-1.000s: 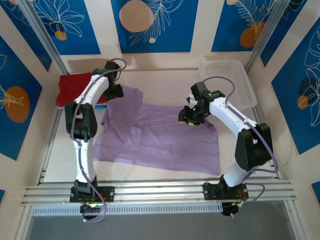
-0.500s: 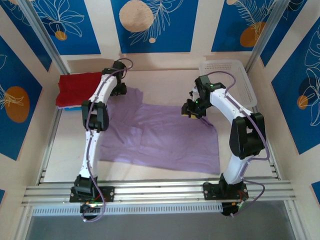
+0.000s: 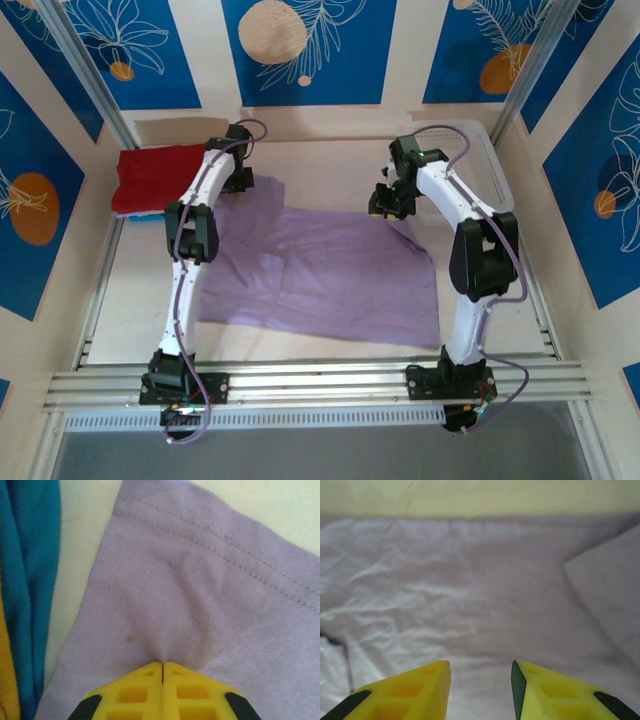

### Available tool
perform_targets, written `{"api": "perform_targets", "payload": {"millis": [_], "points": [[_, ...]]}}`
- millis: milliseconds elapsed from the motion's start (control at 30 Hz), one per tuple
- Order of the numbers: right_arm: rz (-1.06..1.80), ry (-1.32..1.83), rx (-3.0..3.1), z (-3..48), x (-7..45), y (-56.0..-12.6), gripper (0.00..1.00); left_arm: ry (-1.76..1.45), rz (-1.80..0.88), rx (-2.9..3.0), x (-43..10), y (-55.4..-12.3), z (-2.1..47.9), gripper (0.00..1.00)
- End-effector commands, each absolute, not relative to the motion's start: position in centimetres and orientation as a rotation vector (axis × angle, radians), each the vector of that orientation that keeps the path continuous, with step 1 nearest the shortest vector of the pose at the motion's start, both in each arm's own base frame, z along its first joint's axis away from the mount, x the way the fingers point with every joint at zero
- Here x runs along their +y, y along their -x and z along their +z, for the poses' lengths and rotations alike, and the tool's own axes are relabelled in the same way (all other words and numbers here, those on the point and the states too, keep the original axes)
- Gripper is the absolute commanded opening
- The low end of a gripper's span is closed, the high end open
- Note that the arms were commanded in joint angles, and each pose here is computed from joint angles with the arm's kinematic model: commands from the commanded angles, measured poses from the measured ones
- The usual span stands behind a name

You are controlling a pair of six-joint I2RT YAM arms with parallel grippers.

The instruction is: Fold and stack the t-shirts

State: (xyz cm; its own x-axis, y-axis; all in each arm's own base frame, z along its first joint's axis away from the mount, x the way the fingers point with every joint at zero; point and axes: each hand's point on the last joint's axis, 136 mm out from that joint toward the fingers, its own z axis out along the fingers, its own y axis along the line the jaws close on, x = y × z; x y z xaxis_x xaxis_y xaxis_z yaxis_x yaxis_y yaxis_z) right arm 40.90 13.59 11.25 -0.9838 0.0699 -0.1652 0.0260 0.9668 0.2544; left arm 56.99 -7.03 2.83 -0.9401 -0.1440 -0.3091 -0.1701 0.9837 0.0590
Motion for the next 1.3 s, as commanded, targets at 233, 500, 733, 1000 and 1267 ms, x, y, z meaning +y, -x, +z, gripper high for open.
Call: {"api": "perform_targets", "payload": {"millis": [233,500,733,1000,1267], "points": [[-0.308,0.157,3.013,6.8,10.9,-42.8,0.37,0.261,-0.032,2.821,-8.2,-56.8,4.3,0.0],[-0.45,0.16,3.002,4.6,10.3,-44.5,0.37,0.259,-0.066,2.814,-8.6,-56.7,5.3,0.0],[-0.504,0.159,2.997,3.9,9.7,-44.9,0.36,0.248,-0.064,2.815,-8.6,-56.5,5.5,0.0],[-0.602,0.204,2.999,3.5,8.6,-44.3,0.36,0.242,-0.065,2.82,-8.5,-56.4,5.5,0.0],[-0.635,0.221,3.015,3.3,8.3,-43.7,0.34,0.235,-0.057,2.82,-8.5,-56.4,5.4,0.0]]}}
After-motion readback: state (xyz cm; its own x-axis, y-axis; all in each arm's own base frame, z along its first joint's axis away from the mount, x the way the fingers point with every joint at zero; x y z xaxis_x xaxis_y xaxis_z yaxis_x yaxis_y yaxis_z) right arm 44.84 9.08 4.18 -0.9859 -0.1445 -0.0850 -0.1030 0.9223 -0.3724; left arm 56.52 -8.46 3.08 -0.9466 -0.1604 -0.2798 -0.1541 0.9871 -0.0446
